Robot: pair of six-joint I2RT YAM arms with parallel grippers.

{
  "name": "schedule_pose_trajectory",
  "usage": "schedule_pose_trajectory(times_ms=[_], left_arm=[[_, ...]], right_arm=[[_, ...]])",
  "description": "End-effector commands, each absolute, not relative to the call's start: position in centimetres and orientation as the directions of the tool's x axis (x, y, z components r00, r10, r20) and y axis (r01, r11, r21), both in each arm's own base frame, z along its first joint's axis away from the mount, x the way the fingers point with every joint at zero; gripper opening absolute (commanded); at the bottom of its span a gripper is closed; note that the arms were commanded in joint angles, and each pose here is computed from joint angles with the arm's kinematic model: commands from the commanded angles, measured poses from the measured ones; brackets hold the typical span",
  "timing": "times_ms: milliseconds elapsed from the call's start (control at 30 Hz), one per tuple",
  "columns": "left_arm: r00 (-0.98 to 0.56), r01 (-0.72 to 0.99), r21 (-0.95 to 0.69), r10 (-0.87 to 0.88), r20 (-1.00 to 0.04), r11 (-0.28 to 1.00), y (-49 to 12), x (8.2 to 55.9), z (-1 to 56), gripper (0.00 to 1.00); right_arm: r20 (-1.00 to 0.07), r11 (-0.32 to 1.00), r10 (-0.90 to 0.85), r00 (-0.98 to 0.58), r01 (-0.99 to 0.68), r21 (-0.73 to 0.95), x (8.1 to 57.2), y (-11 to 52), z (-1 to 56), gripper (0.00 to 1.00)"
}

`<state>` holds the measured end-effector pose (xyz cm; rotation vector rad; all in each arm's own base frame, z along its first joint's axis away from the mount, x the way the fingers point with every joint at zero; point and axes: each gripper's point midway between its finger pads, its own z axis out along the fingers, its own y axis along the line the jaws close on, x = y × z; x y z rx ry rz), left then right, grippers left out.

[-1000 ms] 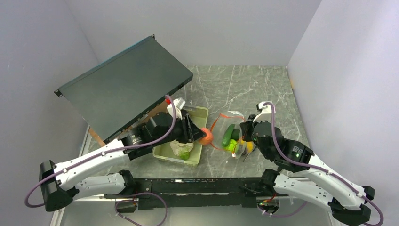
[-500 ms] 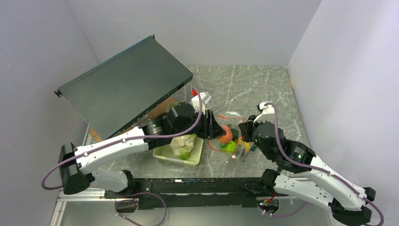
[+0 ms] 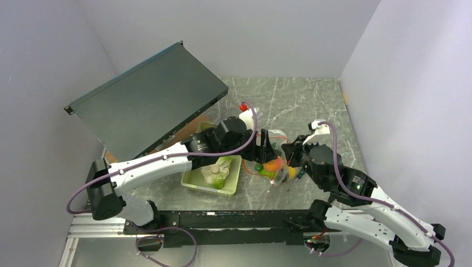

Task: Place the food in the zip-top bag and seal the zipper
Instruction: Place the fake fruit in the zipper food storage bag, then pick up the fake vegetable from the bin.

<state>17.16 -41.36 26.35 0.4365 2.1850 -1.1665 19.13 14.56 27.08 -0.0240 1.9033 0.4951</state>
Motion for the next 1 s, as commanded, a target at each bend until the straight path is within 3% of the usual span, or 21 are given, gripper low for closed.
schedule_pose_trajectory(times_ms=[0, 500, 967], left_arm=[[-0.725, 0.609, -0.641, 0.002, -0.688, 0.468, -42.5, 16.3, 29.2, 0.86], [-0.651, 0.568, -0.543, -0.066, -0.757, 0.619, -33.8, 16.2, 29.4, 0.91], [-0.632, 0.345, -0.311, -0.026, -0.775, 0.885, -25.7, 18.4, 22.4, 0.90]], right_arm=[[-0.901, 0.890, 0.269, -0.341, -0.270, 0.367, 19.5, 15.1, 29.1, 0.00], [-0.899, 0.906, 0.254, -0.356, -0.239, 0.350, 19.7, 14.9, 27.9, 0.00], [-0.899, 0.917, 0.287, -0.330, -0.178, 0.358, 19.8, 13.3, 27.9, 0.00]])
